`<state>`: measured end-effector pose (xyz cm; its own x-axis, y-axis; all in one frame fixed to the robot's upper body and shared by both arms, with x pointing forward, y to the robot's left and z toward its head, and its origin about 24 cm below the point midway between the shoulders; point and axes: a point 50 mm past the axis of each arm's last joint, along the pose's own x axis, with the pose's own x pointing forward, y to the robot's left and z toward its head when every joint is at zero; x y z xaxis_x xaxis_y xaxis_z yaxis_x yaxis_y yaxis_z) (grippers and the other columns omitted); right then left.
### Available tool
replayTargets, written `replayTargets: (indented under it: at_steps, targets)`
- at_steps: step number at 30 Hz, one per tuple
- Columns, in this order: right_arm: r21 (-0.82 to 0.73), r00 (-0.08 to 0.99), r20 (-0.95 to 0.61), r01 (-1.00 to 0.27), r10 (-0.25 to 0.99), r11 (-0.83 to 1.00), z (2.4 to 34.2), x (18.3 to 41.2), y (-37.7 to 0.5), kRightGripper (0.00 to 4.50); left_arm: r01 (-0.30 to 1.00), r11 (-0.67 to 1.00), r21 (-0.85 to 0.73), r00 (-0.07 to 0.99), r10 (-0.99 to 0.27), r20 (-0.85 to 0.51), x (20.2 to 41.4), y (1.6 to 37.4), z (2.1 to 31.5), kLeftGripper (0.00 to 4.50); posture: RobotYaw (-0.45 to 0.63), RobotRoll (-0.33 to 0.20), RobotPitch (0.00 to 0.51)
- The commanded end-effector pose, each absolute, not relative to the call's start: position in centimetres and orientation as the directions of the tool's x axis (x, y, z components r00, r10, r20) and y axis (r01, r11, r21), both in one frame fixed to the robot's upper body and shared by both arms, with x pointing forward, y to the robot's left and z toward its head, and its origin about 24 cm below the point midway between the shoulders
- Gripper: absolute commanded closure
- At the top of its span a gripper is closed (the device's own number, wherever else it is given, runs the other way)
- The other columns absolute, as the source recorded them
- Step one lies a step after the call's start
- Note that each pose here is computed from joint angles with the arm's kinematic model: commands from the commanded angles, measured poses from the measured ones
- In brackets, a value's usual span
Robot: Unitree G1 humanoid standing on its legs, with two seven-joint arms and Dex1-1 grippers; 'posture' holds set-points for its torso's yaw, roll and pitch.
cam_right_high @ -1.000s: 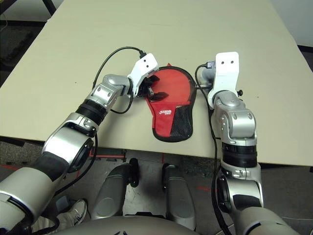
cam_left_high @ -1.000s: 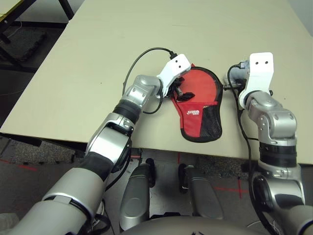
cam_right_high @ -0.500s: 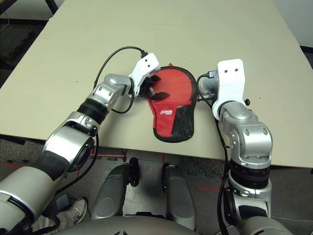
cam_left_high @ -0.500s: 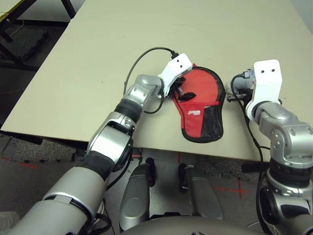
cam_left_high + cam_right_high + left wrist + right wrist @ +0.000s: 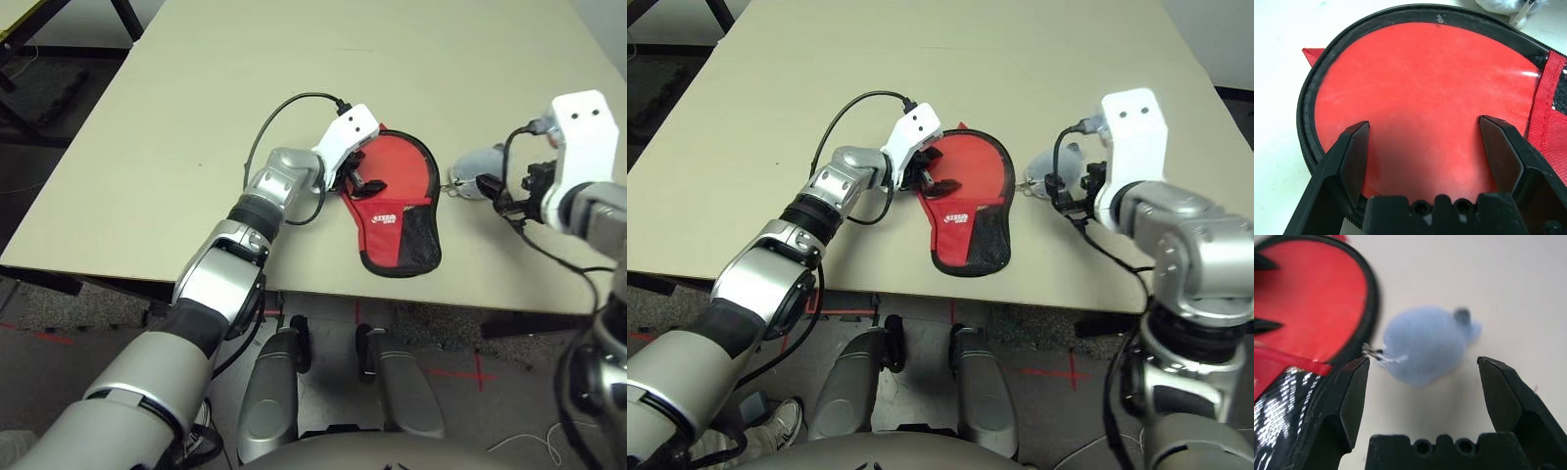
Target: Store the ping-pong paddle in its case and zip it.
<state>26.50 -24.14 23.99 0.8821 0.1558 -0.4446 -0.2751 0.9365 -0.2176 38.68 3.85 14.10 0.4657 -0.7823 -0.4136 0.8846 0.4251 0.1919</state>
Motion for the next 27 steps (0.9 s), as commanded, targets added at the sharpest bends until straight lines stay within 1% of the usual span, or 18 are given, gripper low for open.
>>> replayTargets:
  at_steps: [1, 5, 8, 13, 16, 21, 25, 27]
  targets:
    - [-0.333, 0.811, -0.512, -0.491, 0.283, 0.805, 23.8, 27.5, -24.0, 0.03, 0.9, 0.425, 0.102, 0.393, -0.685, -0.614, 37.4, 5.1, 8.4, 0.0, -0.16, 0.0, 0.29]
    - [-0.461, 0.754, -0.556, -0.629, 0.349, 0.626, 23.3, 29.1, -24.3, 0.03, 0.902, 0.418, 0.106, 0.391, -0.689, -0.611, 37.4, 4.8, 8.6, 0.0, -0.17, 0.0, 0.283]
    - [-0.541, 0.723, -0.597, -0.683, 0.347, 0.491, 22.7, 30.5, -24.5, 0.03, 0.904, 0.415, 0.108, 0.39, -0.692, -0.608, 37.4, 4.6, 8.7, 0.0, -0.16, 0.0, 0.282]
    - [-0.63, 0.709, -0.615, -0.705, 0.345, 0.325, 22.4, 33.0, -24.0, 0.03, 0.905, 0.412, 0.107, 0.388, -0.695, -0.606, 37.4, 4.5, 8.7, 0.0, -0.15, 0.0, 0.282]
    - [-0.688, 0.71, -0.637, -0.7, 0.3, 0.194, 22.2, 34.1, -24.1, 0.03, 0.904, 0.414, 0.106, 0.389, -0.693, -0.607, 37.4, 4.7, 8.7, 0.0, -0.14, 0.0, 0.283]
    - [-0.676, 0.671, -0.697, -0.733, 0.252, 0.08, 21.5, 35.1, -24.6, 0.03, 0.901, 0.422, 0.105, 0.393, -0.688, -0.609, 37.4, 5.1, 8.5, 0.0, -0.12, 0.0, 0.281]
    - [-0.629, 0.627, -0.751, -0.775, 0.207, 0.063, 20.9, 35.2, -25.6, 0.03, 0.899, 0.426, 0.103, 0.395, -0.687, -0.609, 37.4, 5.2, 8.5, 0.0, -0.11, 0.0, 0.279]
    - [-0.597, 0.6, -0.775, -0.798, 0.199, 0.083, 21.5, 35.0, -26.2, 0.03, 0.899, 0.427, 0.102, 0.396, -0.687, -0.609, 37.4, 5.2, 8.5, 0.0, -0.11, 0.0, 0.279]
